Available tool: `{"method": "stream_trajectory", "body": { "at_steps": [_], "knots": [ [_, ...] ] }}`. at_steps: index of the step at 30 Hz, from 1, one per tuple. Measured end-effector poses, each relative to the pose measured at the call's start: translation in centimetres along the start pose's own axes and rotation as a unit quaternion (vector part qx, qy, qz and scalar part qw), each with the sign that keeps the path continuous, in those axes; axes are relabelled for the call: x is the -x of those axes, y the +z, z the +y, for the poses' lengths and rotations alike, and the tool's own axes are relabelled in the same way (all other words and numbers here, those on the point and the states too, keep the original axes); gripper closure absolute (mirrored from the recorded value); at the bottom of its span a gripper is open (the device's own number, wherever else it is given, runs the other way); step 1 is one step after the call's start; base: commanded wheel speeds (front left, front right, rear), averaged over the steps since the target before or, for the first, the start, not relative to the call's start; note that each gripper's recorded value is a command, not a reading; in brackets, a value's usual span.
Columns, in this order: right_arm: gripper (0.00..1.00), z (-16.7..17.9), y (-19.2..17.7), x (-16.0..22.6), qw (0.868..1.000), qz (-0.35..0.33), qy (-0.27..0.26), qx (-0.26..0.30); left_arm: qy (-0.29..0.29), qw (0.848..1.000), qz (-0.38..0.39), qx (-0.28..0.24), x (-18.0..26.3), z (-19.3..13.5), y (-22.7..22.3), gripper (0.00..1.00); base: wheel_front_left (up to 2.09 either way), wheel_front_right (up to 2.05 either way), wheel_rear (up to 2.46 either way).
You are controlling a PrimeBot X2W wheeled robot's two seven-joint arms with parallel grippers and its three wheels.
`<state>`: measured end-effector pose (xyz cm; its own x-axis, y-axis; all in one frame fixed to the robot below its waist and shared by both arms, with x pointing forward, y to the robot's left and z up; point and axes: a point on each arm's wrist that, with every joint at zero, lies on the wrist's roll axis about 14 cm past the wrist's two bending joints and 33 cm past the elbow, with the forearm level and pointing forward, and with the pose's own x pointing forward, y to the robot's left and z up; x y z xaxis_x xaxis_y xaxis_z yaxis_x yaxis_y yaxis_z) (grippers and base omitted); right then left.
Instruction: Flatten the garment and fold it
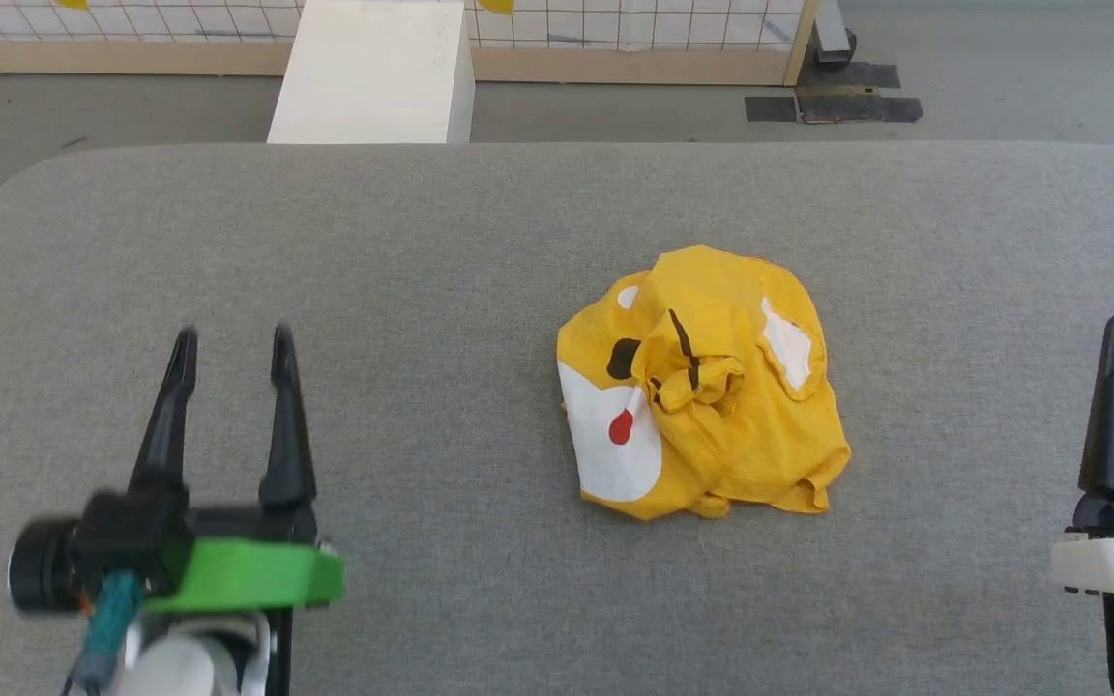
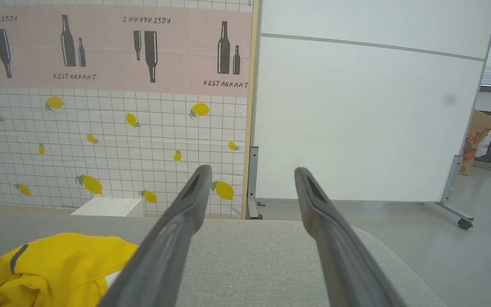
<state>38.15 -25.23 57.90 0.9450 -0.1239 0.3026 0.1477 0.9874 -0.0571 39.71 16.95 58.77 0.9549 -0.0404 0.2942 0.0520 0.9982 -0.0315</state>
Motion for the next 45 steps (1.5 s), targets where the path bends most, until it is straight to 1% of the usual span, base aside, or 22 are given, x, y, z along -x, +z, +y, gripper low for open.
{"method": "stream_trajectory", "body": {
  "at_steps": [4,6,9,13,17,18,20,23,25,28,29,31,33,36,39,42,45],
  "knots": [
    [0.0,-0.1,-0.4,0.5,1.0,0.009,0.0,-0.001,0.007,0.999,0.019,-0.028,2.2,0.0,-1.0,0.0,0.0,0.0,0.0],
    [0.0,-0.1,-0.8,0.8,1.0,0.015,-0.001,-0.004,0.011,0.999,0.032,-0.025,3.1,-0.2,-1.7,0.0,0.0,0.0,0.0],
    [0.0,0.1,-1.1,0.9,1.0,0.021,0.0,-0.012,0.02,0.999,0.036,-0.005,3.6,-0.6,-1.8,0.0,0.0,0.0,0.0],
    [0.0,0.7,-1.2,0.3,0.999,0.019,0.005,-0.031,0.017,0.999,0.032,-0.003,3.8,-0.8,-1.7,0.0,0.0,0.0,0.0],
    [0.0,2.8,-0.6,-2.4,0.998,0.022,0.028,-0.055,0.023,0.999,0.039,-0.007,4.0,-0.3,-2.2,0.0,0.0,0.0,0.0],
    [0.0,4.6,-0.7,-4.1,0.995,0.045,0.051,-0.072,0.026,0.999,0.046,-0.009,4.0,0.0,-2.6,0.0,0.0,0.0,0.0],
    [0.0,5.9,-0.8,-5.7,0.991,0.068,0.074,-0.086,0.033,0.998,0.052,-0.01,4.1,0.3,-3.0,0.0,0.0,0.0,0.0],
    [0.0,7.5,-1.3,-8.2,0.984,0.11,0.113,-0.079,0.039,0.997,0.063,-0.006,4.0,0.6,-3.9,0.0,0.0,0.0,0.0],
    [0.0,8.3,-2.3,-9.6,0.977,0.148,0.134,-0.071,0.039,0.997,0.073,-0.004,3.9,0.5,-4.6,0.0,0.0,0.0,0.0],
    [0.0,9.6,-4.6,-10.9,0.962,0.212,0.156,-0.071,0.037,0.996,0.087,-0.002,3.7,0.3,-5.8,0.0,0.0,0.0,0.0],
    [0.0,10.0,-5.4,-11.2,0.957,0.231,0.163,-0.062,0.035,0.995,0.09,-0.001,3.6,0.2,-6.2,0.0,0.0,0.0,0.0],
    [0.0,10.9,-7.4,-11.5,0.943,0.274,0.186,-0.031,0.033,0.995,0.098,0.003,3.2,0.0,-6.9,0.0,0.0,0.0,0.0],
    [0.0,11.2,-9.7,-11.5,0.927,0.32,0.193,-0.018,0.031,0.994,0.105,0.006,2.9,-0.2,-7.6,0.0,0.0,0.0,0.0],
    [0.0,11.1,-13.7,-10.6,0.897,0.392,0.204,0.031,0.031,0.992,0.119,0.01,2.7,-0.3,-8.9,0.0,0.0,0.0,0.0],
    [0.0,11.2,-17.6,-9.0,0.862,0.462,0.205,0.037,0.034,0.991,0.132,0.01,2.7,-0.1,-9.9,0.0,0.0,0.0,0.0],
    [0.0,11.7,-20.1,-7.9,0.838,0.504,0.207,0.033,0.04,0.989,0.141,0.009,2.7,0.4,-10.6,0.0,0.0,0.0,0.0],
    [0.0,12.6,-22.1,-6.9,0.818,0.534,0.213,0.021,0.053,0.988,0.147,0.005,2.9,1.1,-10.9,0.0,0.0,0.0,0.0]
  ]
}}
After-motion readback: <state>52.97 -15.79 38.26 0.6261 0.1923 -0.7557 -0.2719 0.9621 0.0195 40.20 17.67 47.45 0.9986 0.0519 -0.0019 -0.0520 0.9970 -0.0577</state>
